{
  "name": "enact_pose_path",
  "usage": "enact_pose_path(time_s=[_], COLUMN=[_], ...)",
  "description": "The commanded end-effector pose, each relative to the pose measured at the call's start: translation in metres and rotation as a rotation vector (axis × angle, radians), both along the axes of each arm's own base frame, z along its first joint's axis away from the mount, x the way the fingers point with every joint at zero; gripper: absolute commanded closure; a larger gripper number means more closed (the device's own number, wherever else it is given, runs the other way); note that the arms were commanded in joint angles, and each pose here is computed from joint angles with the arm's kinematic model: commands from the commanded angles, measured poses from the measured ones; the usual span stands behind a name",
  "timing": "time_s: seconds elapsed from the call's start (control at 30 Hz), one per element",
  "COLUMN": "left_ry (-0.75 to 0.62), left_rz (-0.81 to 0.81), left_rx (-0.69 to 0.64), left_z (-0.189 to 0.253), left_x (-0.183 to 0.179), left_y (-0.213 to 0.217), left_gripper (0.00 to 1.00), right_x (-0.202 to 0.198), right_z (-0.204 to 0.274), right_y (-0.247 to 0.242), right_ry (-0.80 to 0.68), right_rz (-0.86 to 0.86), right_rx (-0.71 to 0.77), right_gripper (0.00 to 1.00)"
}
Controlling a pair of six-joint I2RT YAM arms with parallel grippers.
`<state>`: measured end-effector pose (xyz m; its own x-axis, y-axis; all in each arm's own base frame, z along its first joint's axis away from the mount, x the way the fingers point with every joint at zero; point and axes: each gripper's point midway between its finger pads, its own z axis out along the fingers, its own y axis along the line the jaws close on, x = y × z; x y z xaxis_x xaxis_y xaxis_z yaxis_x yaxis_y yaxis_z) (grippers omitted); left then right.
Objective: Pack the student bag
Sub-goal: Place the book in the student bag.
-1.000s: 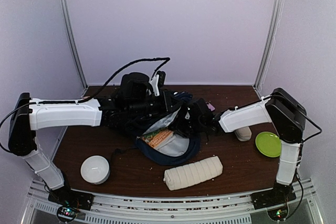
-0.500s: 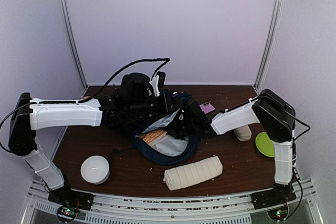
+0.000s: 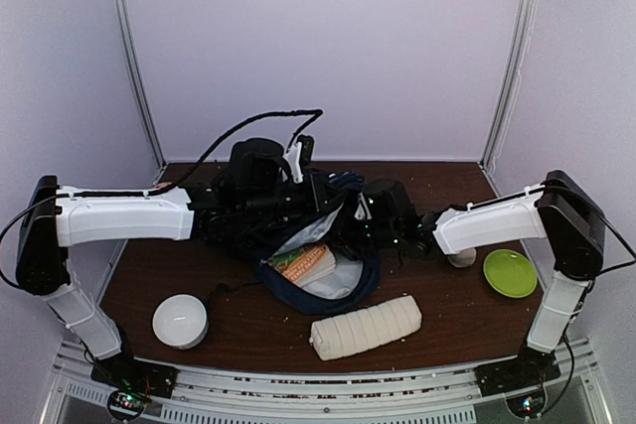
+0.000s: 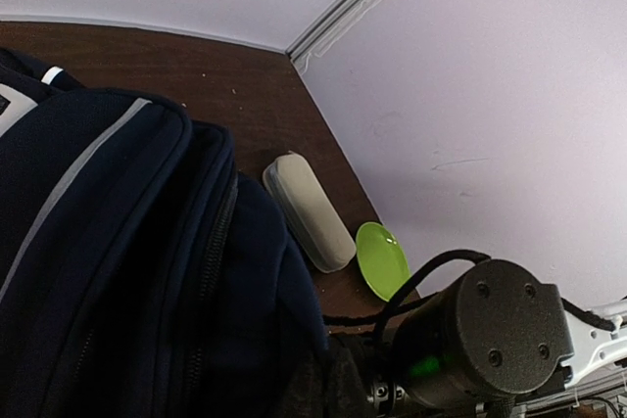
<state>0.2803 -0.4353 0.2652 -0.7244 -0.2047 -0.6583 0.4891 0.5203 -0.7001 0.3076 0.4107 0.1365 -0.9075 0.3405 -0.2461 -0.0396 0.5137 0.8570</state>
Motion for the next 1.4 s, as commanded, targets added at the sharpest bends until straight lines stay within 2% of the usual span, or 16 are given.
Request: enact_pose_path(time_s=[0.0, 0.13, 0.23, 0.33, 0.53, 0.83, 0.93, 1.03, 1.27, 1.37], left_ry=[-0.137, -0.14, -0.139, -0.14, -0.158, -0.171, -0.173, -0.177, -0.187, -0.188], left_rz=[-0.038, -0.036, -0.029, -0.019, -0.007, -0.014, -0.015, -0.013, 0.003, 0.014], left_rx=[-0.191, -0.187, -0.181, -0.173, -0.15, -0.158, -0.154, -0.146, -0.119, -0.106], left_z=[0.075, 0.077, 0.077, 0.078, 0.086, 0.094, 0.094, 0.095, 0.093, 0.091], left_x=[-0.011, -0.011, -0.011, -0.012, -0.012, -0.014, -0.014, -0.013, -0.011, -0.011], left_y=[-0.006, -0.006, -0.003, 0.001, 0.008, 0.008, 0.007, 0.007, 0.011, 0.015], left_gripper=[1.0, 1.0, 1.0, 1.0, 1.0, 1.0, 1.0, 1.0, 1.0, 1.0], right_x=[-0.012, -0.014, -0.01, -0.005, -0.009, -0.018, -0.024, -0.025, -0.018, -0.012], right_z=[-0.013, -0.031, -0.042, -0.049, -0.066, -0.111, -0.119, -0.108, -0.053, -0.025], right_y=[-0.007, -0.012, -0.021, -0.024, -0.01, -0.018, -0.008, 0.006, 0.019, 0.015], right_ry=[0.027, 0.041, 0.019, 0.014, 0.058, 0.131, 0.164, 0.165, 0.121, 0.076], right_rz=[-0.012, -0.021, -0.031, -0.033, 0.058, 0.113, 0.149, 0.147, 0.122, 0.111], right_rx=[-0.014, -0.045, -0.139, -0.173, -0.242, -0.383, -0.336, -0.186, 0.112, 0.163], right_gripper=[0.45, 0.45, 0.44, 0.42, 0.41, 0.4, 0.47, 0.65, 1.0, 1.0])
